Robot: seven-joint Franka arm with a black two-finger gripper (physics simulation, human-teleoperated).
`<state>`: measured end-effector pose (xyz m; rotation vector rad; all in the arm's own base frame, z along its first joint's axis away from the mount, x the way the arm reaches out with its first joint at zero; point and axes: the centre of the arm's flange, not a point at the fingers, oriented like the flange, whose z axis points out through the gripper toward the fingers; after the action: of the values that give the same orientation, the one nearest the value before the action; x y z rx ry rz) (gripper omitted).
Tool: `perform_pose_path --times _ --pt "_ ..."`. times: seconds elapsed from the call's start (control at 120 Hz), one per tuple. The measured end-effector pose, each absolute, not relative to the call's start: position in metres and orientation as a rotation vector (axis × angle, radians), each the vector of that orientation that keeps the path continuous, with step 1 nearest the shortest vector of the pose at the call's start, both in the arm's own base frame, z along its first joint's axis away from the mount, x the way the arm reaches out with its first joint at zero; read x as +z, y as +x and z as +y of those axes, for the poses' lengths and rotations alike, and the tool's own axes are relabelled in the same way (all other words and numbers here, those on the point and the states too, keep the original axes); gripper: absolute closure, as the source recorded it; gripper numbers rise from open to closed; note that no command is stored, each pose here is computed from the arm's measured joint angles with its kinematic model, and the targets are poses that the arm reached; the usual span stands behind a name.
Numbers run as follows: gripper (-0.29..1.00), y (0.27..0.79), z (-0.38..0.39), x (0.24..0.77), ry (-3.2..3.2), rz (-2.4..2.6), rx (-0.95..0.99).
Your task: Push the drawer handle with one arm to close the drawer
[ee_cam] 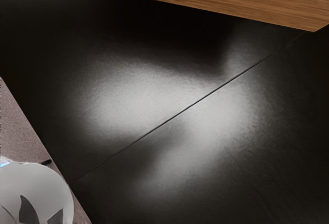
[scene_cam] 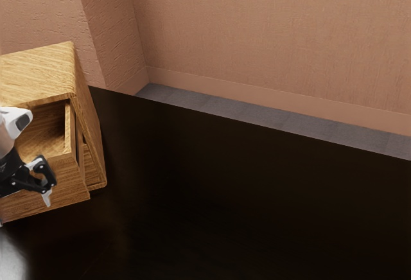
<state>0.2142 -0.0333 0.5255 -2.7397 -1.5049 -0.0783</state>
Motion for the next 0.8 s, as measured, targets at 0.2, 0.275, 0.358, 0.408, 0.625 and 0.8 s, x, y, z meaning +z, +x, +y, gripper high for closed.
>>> perform_pose_path --times 0.2,0.275,0.358,0.408,0.625,0.8 --pt "0.34 0.209 0.002 0.518 -2.75 -1.498 -0.067" --pt "0.44 0.208 0.018 0.519 -2.759 -1.479 -0.065" --pt "0.53 0.21 0.036 0.515 -2.765 -1.459 -0.043" --pt "0.59 0.211 0.042 0.514 -2.763 -1.433 -0.043" --pt "0.73 0.224 0.057 0.503 -2.778 -1.328 -0.008" --pt "0.77 0.237 0.065 0.505 -2.8 -1.272 -0.025"
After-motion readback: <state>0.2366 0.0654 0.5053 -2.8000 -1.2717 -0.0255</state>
